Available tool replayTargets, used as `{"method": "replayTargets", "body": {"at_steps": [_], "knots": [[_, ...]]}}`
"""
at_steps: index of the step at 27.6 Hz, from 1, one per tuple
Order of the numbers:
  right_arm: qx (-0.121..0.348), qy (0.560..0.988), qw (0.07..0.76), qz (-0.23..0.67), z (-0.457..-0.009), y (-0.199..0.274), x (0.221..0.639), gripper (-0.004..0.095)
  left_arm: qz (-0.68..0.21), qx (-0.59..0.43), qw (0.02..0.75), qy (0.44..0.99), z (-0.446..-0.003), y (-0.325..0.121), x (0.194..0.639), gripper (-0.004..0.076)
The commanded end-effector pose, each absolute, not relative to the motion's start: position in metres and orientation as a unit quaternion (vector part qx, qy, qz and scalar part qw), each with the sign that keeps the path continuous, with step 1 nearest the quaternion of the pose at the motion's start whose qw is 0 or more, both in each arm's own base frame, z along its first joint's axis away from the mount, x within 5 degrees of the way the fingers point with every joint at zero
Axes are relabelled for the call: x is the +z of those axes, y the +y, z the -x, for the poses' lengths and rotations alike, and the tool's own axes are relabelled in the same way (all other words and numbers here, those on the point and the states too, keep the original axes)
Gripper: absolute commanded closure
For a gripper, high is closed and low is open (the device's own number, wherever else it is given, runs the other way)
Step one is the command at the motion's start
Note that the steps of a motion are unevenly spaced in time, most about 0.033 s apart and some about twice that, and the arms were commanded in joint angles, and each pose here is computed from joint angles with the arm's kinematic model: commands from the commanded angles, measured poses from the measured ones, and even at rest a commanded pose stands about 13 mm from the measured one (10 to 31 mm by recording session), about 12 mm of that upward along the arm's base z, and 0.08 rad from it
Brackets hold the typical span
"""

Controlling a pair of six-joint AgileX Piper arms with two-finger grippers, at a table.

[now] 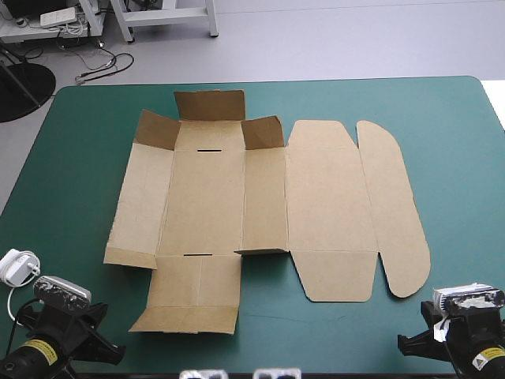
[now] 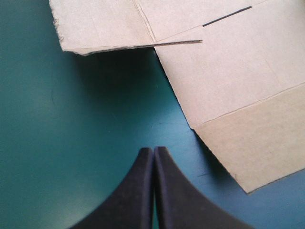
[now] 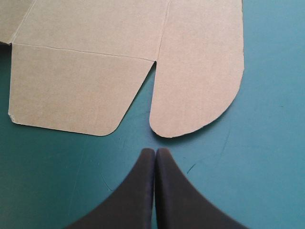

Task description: Fold the box

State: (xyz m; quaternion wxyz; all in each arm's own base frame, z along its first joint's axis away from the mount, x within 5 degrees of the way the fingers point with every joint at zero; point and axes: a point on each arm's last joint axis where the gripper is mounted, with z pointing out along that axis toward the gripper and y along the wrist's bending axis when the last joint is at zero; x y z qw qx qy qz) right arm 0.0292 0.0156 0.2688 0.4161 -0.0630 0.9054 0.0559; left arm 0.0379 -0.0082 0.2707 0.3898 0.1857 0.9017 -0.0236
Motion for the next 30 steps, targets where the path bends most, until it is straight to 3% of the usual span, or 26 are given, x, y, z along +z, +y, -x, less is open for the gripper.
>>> {"method": "replayTargets", "body": {"at_steps": [1, 7, 12, 17, 22, 30], "knots": [[0.057, 0.891, 0.447, 0.064, -0.033, 0.016, 0.28, 0.0923, -0.186, -0.033, 0.417, 0.889, -0.042, -0.011, 0.28, 0.0734], [0.057, 0.891, 0.447, 0.064, -0.033, 0.016, 0.28, 0.0923, -0.177, -0.049, 0.439, 0.879, -0.04, -0.012, 0.3, 0.0734], [0.057, 0.891, 0.447, 0.064, -0.033, 0.016, 0.28, 0.0923, -0.153, -0.087, 0.472, 0.864, -0.043, -0.017, 0.347, 0.0734], [0.057, 0.891, 0.447, 0.064, -0.033, 0.016, 0.28, 0.0923, -0.189, -0.115, 0.489, 0.844, -0.055, -0.029, 0.401, 0.0734], [0.057, 0.891, 0.447, 0.064, -0.033, 0.016, 0.28, 0.0923, -0.197, -0.094, 0.478, 0.851, -0.091, -0.039, 0.427, 0.0734], [0.057, 0.891, 0.447, 0.063, -0.033, 0.016, 0.28, 0.0923, -0.158, -0.013, 0.431, 0.888, -0.188, -0.056, 0.414, 0.0733]]}}
